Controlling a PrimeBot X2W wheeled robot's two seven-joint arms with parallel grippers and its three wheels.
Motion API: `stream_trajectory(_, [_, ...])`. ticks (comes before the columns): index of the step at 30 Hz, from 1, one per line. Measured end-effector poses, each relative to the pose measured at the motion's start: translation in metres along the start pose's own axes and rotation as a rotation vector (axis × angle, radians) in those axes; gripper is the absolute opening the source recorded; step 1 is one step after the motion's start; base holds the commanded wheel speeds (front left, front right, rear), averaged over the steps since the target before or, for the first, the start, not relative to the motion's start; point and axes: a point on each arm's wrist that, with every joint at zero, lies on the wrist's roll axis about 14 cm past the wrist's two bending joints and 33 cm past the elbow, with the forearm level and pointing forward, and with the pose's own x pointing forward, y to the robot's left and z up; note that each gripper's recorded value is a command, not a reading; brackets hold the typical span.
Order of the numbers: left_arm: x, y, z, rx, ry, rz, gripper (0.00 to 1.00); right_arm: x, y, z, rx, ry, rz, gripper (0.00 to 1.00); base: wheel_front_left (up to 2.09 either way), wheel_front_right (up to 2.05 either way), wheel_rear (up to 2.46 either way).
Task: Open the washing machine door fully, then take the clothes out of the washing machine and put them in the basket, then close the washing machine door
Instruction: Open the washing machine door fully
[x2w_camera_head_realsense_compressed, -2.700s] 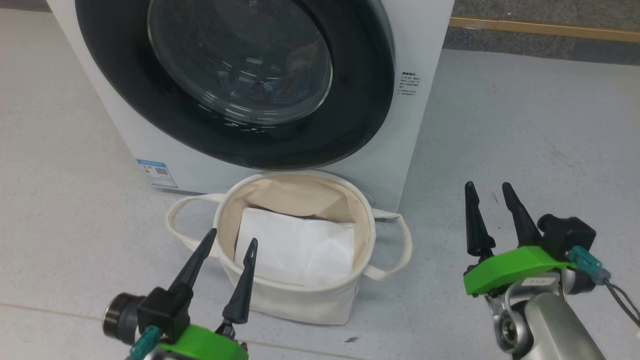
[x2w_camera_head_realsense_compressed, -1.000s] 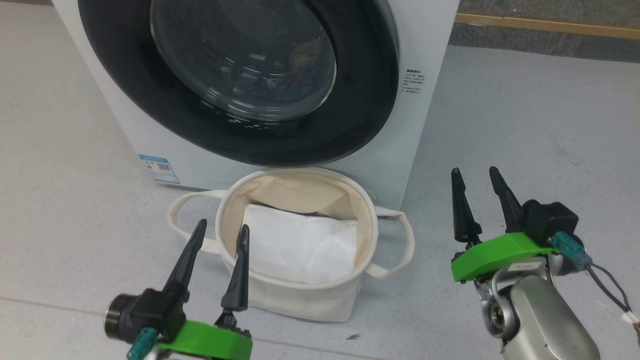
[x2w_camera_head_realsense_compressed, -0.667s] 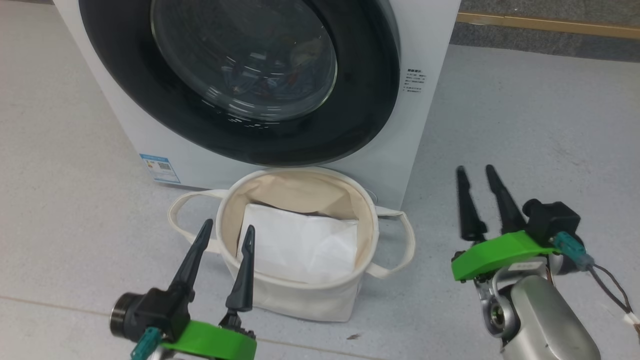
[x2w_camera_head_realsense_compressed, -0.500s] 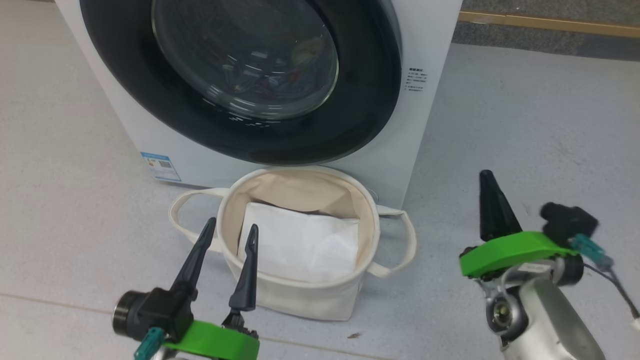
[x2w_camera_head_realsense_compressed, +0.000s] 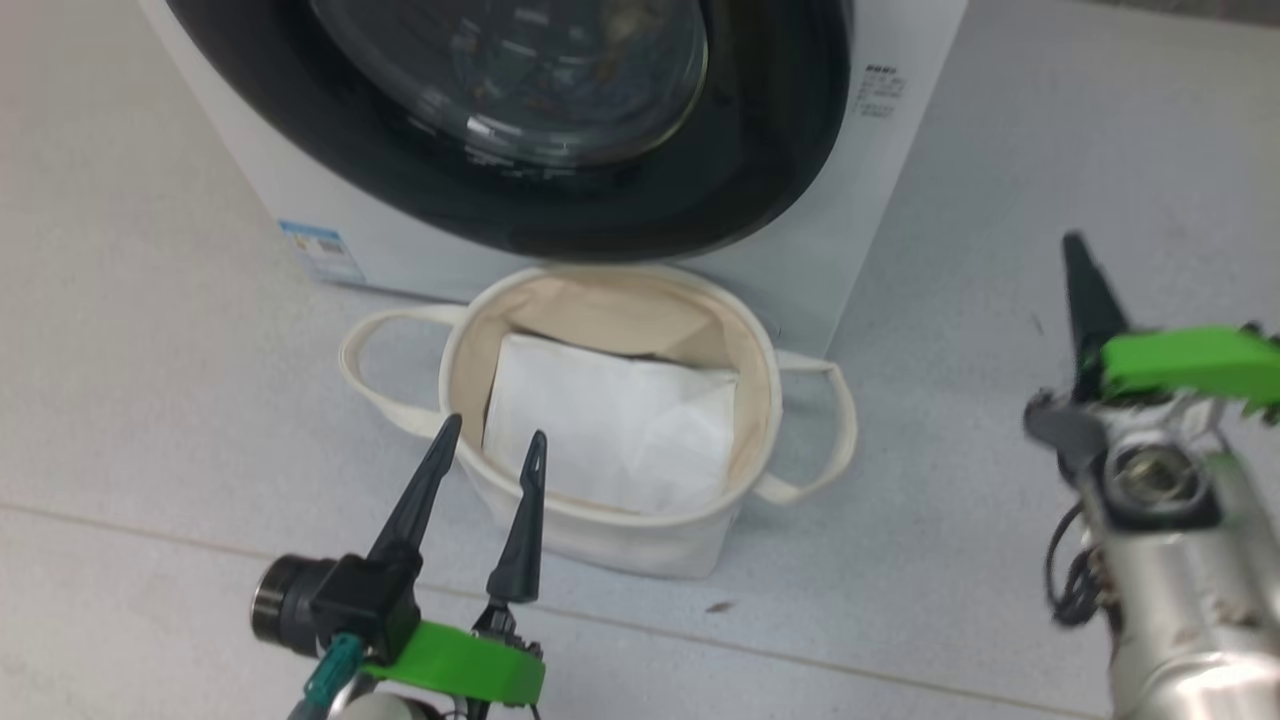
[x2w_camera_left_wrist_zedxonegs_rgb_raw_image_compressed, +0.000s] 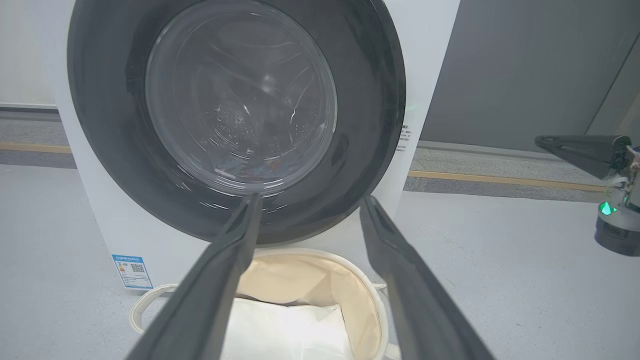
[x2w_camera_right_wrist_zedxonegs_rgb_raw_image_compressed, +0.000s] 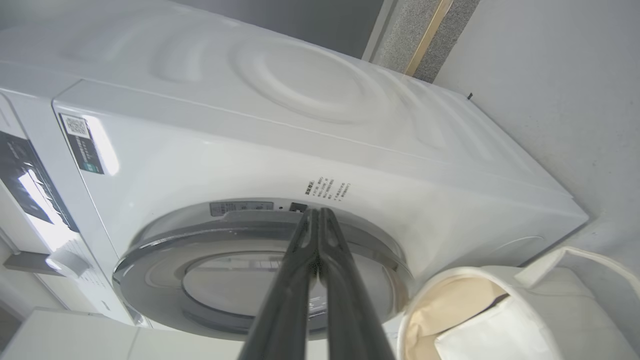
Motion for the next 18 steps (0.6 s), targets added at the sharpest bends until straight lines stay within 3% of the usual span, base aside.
stream_trajectory(3, [0.007, 0.0, -0.007, -0.009, 0.014, 0.003, 1.0, 0.018, -0.001, 0.009, 0.129, 0.022, 0.007, 0.0, 0.0, 0.0, 0.0])
stream_trajectory(10, [0.024, 0.004, -0.027, -0.021, 0.054, 0.007, 1.0, 0.066, 0.001, 0.013, 0.311, 0.121, 0.049, 0.0, 0.0, 0.0, 0.0])
stream_trajectory(18, [0.038, 0.012, -0.053, -0.015, 0.111, 0.019, 1.0, 0.106, -0.015, -0.013, 0.327, 0.268, 0.032, 0.0, 0.0, 0.0, 0.0])
